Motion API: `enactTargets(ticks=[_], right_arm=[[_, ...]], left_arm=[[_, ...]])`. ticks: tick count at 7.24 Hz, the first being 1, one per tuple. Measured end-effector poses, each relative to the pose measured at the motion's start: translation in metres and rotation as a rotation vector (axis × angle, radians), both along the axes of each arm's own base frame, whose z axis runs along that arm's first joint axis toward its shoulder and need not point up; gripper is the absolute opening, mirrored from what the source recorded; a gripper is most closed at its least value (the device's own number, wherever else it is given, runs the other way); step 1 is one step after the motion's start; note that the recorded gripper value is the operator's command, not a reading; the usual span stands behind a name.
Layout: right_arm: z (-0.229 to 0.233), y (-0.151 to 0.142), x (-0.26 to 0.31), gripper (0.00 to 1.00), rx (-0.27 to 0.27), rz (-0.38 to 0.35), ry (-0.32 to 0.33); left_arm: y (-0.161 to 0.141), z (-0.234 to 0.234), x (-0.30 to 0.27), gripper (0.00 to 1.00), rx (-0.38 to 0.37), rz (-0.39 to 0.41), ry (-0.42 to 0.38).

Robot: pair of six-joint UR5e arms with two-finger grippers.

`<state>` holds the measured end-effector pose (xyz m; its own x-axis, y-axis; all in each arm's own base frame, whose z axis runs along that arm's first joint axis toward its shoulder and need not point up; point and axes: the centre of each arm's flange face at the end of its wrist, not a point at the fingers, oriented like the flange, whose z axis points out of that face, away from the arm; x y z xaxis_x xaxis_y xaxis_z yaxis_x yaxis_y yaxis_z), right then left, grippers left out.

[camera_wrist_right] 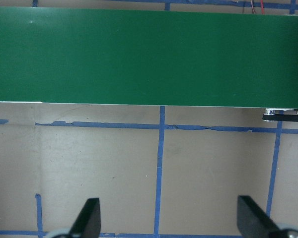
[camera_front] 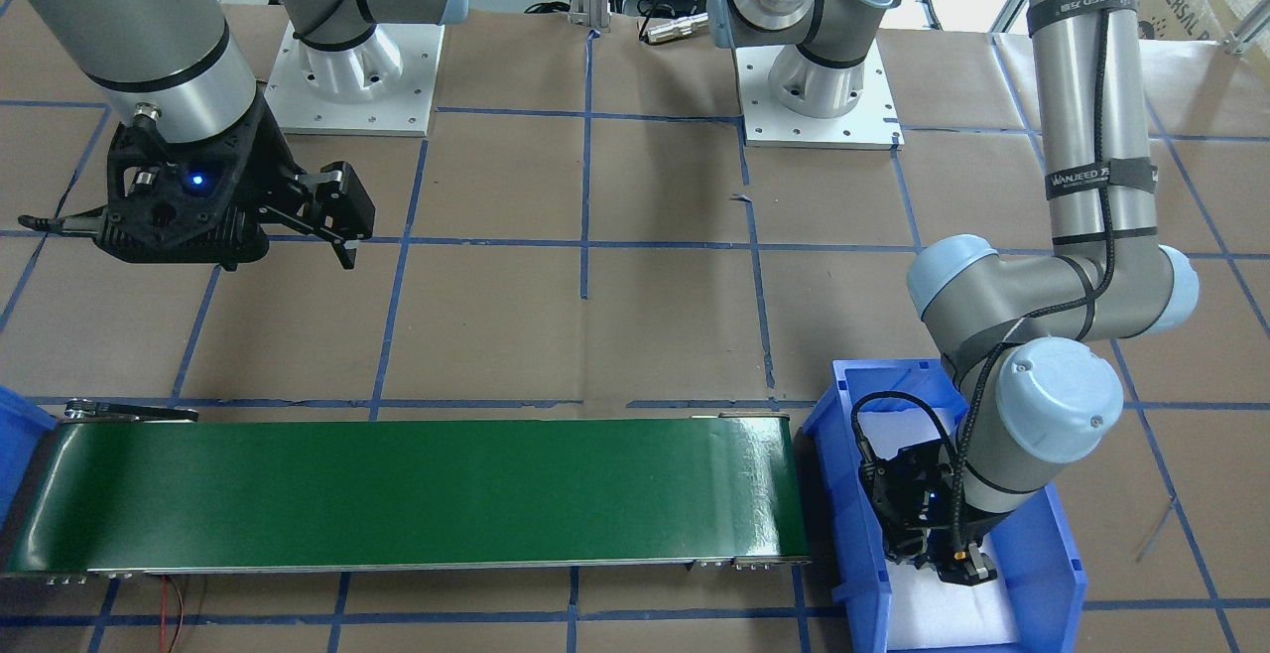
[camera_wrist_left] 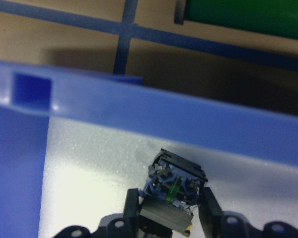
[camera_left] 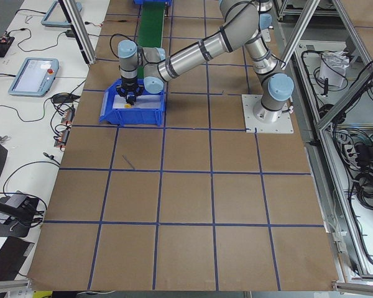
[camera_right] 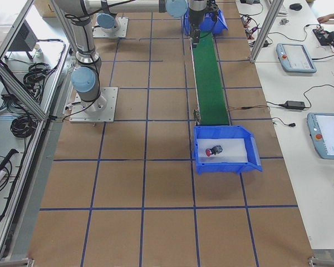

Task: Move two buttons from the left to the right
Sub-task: 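Lift the yellow button and carry it to the belt with the left gripper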

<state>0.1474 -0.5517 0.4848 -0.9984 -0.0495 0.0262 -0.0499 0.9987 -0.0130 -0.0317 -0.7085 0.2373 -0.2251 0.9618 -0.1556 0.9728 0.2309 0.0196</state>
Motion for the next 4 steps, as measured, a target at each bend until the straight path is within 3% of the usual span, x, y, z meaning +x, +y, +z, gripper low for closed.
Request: enactTargets(ticks=[4], right_arm=[[-0.004, 0.012, -0.005, 0.99, 0.081, -0.004, 0.023]], left_arm=[[0.018, 0.073, 0.005, 0.25, -0.044, 0.028, -0.007]])
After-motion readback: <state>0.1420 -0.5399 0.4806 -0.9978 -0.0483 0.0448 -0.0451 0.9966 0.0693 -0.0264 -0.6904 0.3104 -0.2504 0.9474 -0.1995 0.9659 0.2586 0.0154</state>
